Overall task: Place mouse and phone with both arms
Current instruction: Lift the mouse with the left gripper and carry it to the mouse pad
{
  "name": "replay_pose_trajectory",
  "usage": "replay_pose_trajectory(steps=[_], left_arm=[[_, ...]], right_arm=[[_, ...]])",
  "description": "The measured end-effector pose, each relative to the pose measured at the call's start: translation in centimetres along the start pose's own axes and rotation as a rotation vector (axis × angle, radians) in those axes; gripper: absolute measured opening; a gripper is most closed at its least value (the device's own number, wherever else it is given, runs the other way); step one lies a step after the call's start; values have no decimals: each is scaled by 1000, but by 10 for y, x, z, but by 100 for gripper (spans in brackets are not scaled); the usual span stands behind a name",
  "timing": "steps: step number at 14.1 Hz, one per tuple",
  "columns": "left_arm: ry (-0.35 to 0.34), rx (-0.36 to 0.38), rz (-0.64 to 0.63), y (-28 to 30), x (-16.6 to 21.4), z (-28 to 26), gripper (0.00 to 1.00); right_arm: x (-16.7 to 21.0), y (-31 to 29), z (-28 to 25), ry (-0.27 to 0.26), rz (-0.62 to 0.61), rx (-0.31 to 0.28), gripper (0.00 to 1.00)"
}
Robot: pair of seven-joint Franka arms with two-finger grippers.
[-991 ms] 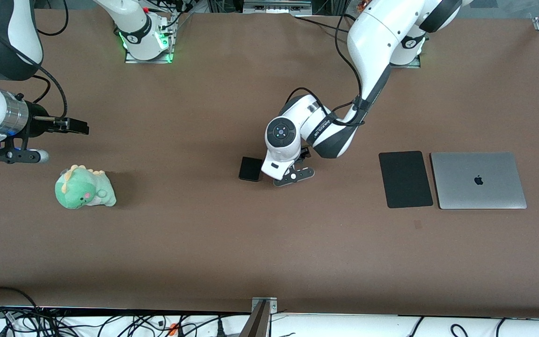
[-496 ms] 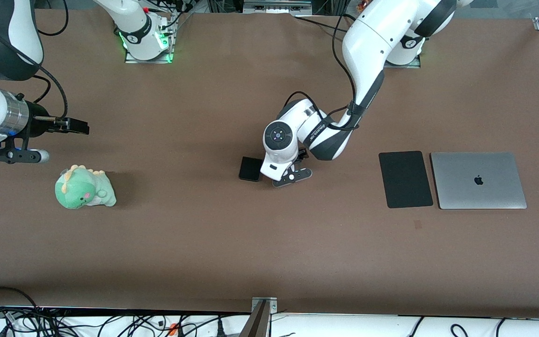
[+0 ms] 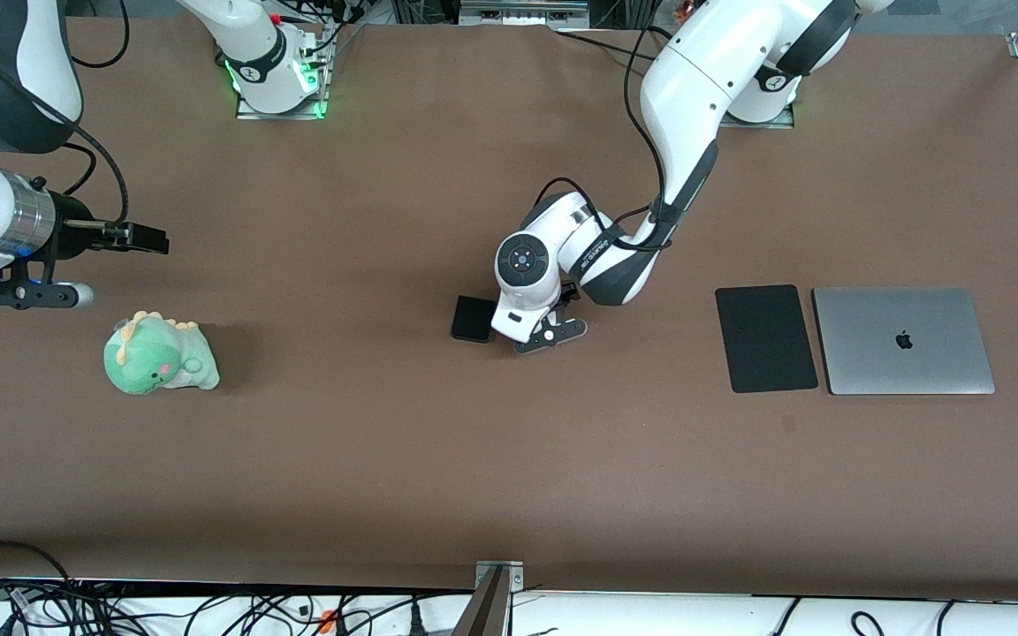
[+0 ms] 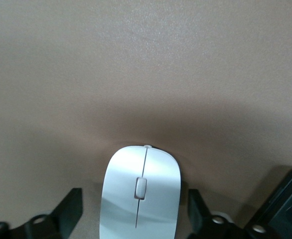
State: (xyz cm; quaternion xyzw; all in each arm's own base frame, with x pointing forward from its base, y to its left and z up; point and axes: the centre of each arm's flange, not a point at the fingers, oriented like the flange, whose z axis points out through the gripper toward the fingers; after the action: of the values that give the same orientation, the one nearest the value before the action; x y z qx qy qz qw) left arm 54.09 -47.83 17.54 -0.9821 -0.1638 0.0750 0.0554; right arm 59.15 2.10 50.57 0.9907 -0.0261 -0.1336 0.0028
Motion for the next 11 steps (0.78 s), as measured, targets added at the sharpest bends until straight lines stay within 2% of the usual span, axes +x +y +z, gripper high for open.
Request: replay_pose_trajectory(steps=[2, 3, 7, 11], left_arm=[[1, -1, 0, 0, 0, -1, 65], [2, -2, -1, 0, 1, -1, 61], [46, -1, 4, -2, 11, -12, 61], [70, 7, -29, -28, 43, -67, 61]], right_arm=[[0, 0, 1, -3, 1, 0, 100], [-1, 0, 1, -10, 2, -1, 100], [-3, 0, 3, -27, 2, -1, 100], [-3, -2, 3, -31, -1, -2, 100]])
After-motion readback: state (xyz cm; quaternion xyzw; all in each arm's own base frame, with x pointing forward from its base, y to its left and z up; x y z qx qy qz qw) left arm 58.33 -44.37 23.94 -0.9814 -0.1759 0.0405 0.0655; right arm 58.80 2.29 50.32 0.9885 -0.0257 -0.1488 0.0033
